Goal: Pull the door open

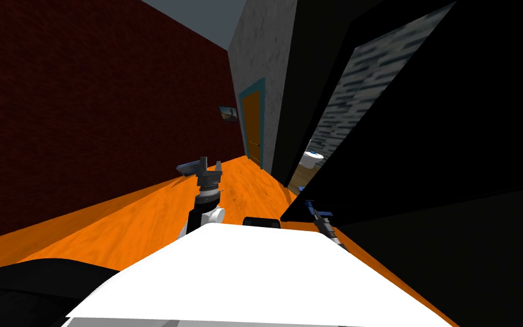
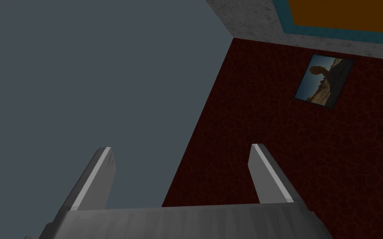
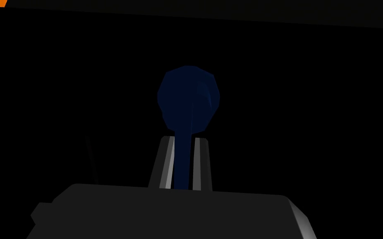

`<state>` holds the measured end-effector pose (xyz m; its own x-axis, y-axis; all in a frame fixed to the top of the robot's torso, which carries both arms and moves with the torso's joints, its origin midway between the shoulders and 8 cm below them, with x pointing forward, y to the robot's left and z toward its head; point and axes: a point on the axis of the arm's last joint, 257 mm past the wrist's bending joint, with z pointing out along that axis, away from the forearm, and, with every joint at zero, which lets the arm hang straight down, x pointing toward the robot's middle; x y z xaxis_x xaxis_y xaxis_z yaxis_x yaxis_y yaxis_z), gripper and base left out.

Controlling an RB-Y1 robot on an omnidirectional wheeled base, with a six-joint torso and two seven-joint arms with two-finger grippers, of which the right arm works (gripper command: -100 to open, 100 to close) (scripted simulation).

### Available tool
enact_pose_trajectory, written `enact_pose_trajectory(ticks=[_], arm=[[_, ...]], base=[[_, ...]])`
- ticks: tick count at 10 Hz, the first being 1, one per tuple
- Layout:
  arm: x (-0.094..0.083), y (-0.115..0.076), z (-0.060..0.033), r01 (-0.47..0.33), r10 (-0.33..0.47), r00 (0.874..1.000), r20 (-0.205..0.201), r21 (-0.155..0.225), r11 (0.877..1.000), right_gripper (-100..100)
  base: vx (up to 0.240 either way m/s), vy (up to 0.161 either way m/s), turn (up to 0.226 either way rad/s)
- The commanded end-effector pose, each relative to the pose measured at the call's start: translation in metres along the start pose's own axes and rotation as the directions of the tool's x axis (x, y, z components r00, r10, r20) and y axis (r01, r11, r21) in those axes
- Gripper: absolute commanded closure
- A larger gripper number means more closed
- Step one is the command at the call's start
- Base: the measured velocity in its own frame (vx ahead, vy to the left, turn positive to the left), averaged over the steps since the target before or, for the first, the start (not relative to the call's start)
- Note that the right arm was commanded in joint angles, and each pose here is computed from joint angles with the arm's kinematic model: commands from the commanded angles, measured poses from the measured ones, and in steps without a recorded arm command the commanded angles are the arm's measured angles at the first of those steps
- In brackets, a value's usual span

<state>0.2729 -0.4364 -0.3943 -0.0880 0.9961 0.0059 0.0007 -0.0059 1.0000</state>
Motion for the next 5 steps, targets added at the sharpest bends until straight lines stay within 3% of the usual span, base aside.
enact_pose_trajectory(ticks=[1,5], arm=[[-0.0011,-0.0005,-0.0046,0.001,-0.001,1.0,0.0,0.002,1.0,100],[-0.0037,0.0009,-0.012,0.004,-0.004,1.0,-0.001,0.001,1.0,100]], base=[[-0.223,-0.098,0.176],[-0.214,-0.071,0.169]])
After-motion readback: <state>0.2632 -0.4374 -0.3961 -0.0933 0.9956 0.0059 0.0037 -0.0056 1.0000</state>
